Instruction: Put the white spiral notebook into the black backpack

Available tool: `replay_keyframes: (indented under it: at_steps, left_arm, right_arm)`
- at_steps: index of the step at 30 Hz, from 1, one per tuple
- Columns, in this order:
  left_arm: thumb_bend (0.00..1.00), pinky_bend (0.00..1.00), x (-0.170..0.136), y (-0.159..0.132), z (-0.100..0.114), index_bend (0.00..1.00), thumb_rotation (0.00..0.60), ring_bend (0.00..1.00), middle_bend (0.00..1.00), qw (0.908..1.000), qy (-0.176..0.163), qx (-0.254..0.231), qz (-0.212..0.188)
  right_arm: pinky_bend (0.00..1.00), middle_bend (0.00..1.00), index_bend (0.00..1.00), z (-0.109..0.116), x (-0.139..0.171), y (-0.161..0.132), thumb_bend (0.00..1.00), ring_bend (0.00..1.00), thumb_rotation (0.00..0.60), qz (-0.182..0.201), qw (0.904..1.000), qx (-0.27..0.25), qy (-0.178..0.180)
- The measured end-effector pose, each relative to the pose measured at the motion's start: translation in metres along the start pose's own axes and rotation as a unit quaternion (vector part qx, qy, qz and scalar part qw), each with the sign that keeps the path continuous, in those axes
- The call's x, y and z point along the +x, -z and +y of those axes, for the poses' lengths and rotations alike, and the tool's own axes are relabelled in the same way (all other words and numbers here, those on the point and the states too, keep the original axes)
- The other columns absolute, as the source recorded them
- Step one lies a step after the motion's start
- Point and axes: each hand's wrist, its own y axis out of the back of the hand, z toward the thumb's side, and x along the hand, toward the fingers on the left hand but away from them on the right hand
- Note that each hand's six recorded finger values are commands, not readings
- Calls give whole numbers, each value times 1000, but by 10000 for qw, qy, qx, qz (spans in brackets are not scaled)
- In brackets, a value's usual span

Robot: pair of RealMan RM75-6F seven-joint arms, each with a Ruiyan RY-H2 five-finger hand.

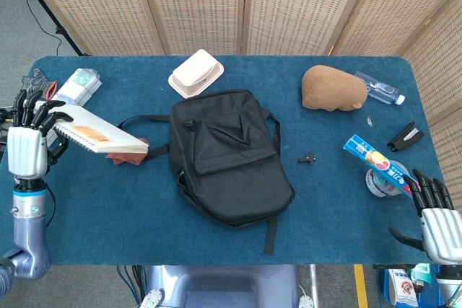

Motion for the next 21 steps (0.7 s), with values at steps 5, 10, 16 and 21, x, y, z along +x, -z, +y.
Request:
replay_keyframes:
  at_steps: [5, 10, 16, 21]
  left_arm:
    - [726, 0, 14, -11, 19, 807, 600, 122, 358, 9997, -137, 170, -125]
    - [725, 14, 19, -20, 26, 808, 600, 126, 358, 9992, -188, 259, -219]
    - [726, 16, 21, -22, 29, 809, 600, 131, 358, 9989, -194, 349, -248]
    - [725, 106, 22, -20, 30, 812, 600, 173, 376, 9986, -182, 421, -254]
  right_arm:
    - [0, 0, 0, -3, -9, -10, 0, 0, 600, 415, 9987, 145, -261]
    - [0, 0, 0, -8, -22, -33, 0, 0, 600, 1002, 9929, 179, -616]
    - [0, 0, 0, -20, -42, -80, 0, 0, 600, 1873, 9764, 341, -1020]
    - [0, 0, 0, -40, -55, -117, 0, 0, 600, 2387, 9601, 555, -1344]
